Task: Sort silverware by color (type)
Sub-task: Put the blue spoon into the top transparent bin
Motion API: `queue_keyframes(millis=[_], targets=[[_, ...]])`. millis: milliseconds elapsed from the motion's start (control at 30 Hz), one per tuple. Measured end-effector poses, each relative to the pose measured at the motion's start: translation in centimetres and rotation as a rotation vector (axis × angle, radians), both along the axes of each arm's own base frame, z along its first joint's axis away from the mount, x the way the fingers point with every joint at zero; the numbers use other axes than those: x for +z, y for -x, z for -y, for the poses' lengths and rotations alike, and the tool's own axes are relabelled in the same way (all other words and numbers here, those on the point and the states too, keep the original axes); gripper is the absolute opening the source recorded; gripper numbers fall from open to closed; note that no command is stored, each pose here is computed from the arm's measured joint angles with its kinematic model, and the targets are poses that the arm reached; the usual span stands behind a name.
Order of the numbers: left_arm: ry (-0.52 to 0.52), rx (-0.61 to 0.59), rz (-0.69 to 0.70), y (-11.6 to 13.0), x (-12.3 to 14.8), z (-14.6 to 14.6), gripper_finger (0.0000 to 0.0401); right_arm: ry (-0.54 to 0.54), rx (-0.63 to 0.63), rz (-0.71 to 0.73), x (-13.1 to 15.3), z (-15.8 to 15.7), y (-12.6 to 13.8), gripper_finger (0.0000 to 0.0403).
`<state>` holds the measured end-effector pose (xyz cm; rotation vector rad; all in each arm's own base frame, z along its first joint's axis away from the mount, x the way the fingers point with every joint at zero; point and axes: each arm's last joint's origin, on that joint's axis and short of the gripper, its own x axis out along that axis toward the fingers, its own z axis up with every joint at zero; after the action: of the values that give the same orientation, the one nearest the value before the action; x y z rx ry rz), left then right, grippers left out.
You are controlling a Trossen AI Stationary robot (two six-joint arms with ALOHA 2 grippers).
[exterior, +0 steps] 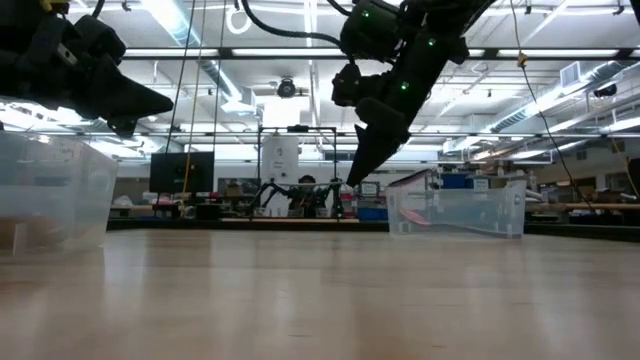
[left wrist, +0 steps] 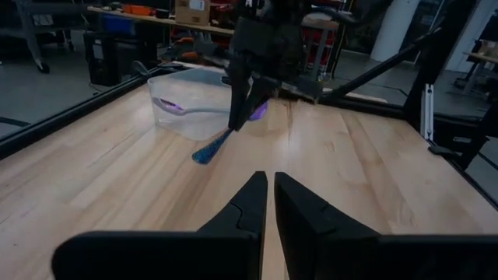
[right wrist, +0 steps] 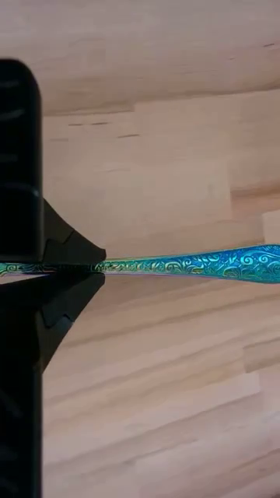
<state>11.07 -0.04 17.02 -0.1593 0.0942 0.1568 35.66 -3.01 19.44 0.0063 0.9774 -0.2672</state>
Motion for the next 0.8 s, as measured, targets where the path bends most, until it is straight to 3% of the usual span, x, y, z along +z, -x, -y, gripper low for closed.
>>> queue_keyframes(millis=[200, 433, 800], targets=[[0.043, 0.006, -0.020, 0.0, -0.3, 0.0, 0.0034, 0.037, 0.125, -0.048, 1.0, -0.1, -0.2, 0.0019], [0.041, 0.023, -0.022, 0.0, -0.3, -0.1, 0.0047, 0.024, 0.173, -0.080, 1.1, -0.3, 0.0, 0.0019], [0.021, 0.131, -0.049, -0.4, -0.5, -0.6, 0.0143, 0.039, 0.213, -0.157, 0.8, -1.3, 0.5, 0.0019]])
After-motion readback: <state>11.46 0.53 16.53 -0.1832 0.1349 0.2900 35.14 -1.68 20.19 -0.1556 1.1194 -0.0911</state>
